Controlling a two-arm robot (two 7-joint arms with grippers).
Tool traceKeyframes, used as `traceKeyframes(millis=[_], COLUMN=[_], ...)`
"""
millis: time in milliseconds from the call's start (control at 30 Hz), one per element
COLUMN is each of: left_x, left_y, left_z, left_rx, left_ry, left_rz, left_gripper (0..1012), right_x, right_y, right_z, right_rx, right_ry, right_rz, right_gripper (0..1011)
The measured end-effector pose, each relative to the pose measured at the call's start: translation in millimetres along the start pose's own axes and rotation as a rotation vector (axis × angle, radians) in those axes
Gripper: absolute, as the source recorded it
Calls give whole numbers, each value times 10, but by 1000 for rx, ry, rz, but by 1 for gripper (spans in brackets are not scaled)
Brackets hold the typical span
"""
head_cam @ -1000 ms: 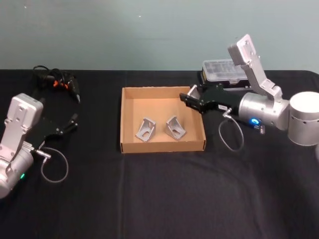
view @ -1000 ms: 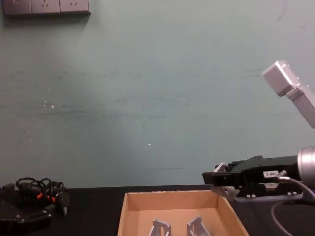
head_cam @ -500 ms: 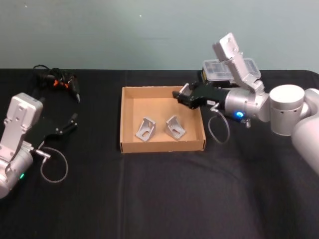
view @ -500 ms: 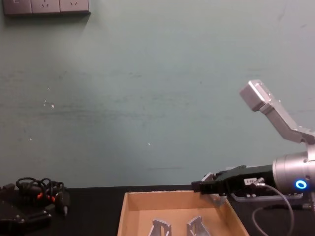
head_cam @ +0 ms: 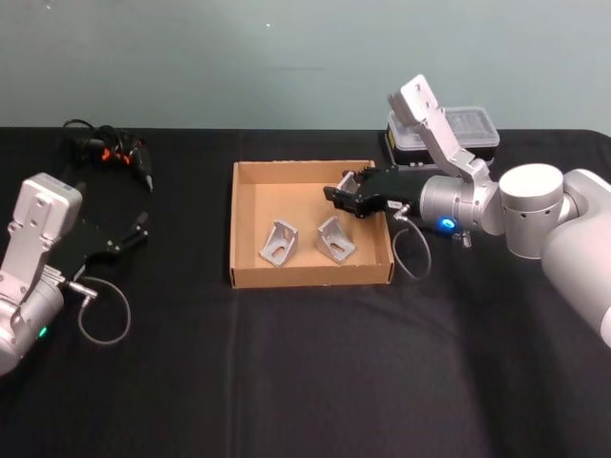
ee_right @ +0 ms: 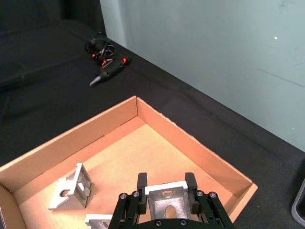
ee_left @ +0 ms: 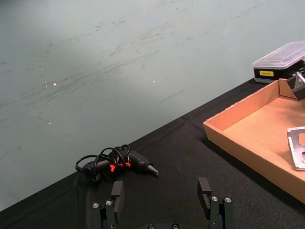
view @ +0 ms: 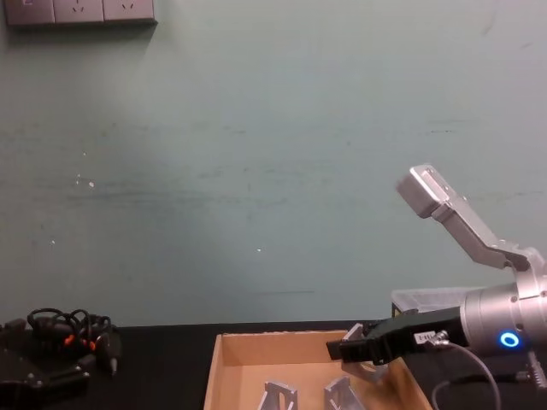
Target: Use one hand to pick up the angle iron from the table and place it into the box.
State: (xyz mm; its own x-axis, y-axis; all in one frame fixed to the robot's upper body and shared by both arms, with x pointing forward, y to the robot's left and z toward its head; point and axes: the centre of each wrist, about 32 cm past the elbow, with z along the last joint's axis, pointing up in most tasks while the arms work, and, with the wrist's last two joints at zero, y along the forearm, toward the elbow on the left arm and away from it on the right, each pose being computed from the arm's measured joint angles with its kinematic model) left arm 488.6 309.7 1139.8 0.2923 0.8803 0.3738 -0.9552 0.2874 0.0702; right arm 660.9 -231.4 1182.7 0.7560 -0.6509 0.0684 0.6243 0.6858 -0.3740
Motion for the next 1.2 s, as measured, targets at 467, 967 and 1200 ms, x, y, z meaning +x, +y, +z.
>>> traceKeyframes(millis=[467, 967, 1200], left_x=[0, 0, 0], left_y=[0, 0, 0], left_z=[0, 0, 0], left_rx=[0, 0, 0], left_ry=[0, 0, 0], left_rz=[0, 0, 0], left_gripper=[1011, 1012, 1011], right_x=[-14, -337, -476], right_y=[13, -389, -668], right_z=[-8, -140, -254], right_rx=[-2, 173, 225], right_ry=[-1, 1, -1], right_rz=[4, -124, -192], right_gripper=[812, 1000, 1000])
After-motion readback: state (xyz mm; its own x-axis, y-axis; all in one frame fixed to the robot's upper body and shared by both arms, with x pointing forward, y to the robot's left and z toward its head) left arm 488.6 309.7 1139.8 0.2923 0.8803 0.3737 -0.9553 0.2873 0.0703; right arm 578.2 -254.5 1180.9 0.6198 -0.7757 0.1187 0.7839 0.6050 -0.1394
